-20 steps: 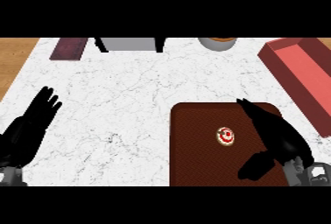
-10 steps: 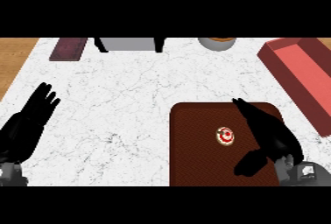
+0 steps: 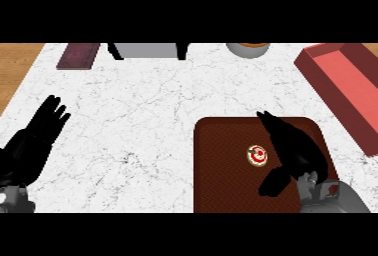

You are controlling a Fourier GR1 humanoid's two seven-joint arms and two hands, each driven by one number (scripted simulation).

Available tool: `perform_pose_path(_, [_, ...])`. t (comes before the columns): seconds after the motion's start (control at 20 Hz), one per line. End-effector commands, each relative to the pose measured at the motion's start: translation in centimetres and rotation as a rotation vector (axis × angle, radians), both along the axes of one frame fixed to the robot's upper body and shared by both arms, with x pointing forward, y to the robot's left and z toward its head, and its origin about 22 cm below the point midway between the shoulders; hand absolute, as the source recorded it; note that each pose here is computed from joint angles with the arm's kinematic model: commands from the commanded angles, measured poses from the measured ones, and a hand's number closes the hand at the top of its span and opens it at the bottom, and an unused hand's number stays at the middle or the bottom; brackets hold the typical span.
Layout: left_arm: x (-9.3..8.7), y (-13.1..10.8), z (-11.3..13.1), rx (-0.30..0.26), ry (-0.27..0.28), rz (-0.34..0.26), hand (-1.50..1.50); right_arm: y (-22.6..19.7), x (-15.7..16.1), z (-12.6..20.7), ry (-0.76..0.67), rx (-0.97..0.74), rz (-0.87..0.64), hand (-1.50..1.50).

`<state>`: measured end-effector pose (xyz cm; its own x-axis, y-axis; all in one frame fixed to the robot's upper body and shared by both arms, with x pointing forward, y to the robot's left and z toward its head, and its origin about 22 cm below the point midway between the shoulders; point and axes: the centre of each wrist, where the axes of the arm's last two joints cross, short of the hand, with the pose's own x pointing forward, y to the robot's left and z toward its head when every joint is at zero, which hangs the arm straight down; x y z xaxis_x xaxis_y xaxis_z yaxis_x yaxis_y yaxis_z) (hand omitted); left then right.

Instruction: Pick the cupcake from the tray and place it in the cardboard box

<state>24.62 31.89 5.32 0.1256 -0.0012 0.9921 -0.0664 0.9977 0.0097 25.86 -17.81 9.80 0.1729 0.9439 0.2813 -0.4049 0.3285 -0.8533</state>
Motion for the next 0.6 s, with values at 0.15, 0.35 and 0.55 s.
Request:
perform_pose_path(0.15, [-0.4,-0.7,-0.1,0.011,0.005,-0.008,0.0,2.4,0.0,-1.6,0.033,-0.008,-0.023,-1.5])
perform_pose_path(0.35, [-0.3,-0.4,0.5,0.003,0.007,-0.006,0.0,-1.1,1.8,-1.5,0.057,-0.049,-0.037,-1.5])
perform_pose_path(0.55, [1.4,-1.2,2.0,-0.016,-0.005,0.005,0.0,-0.9,1.1,-2.4,0.07,-0.066,-0.028,-1.5])
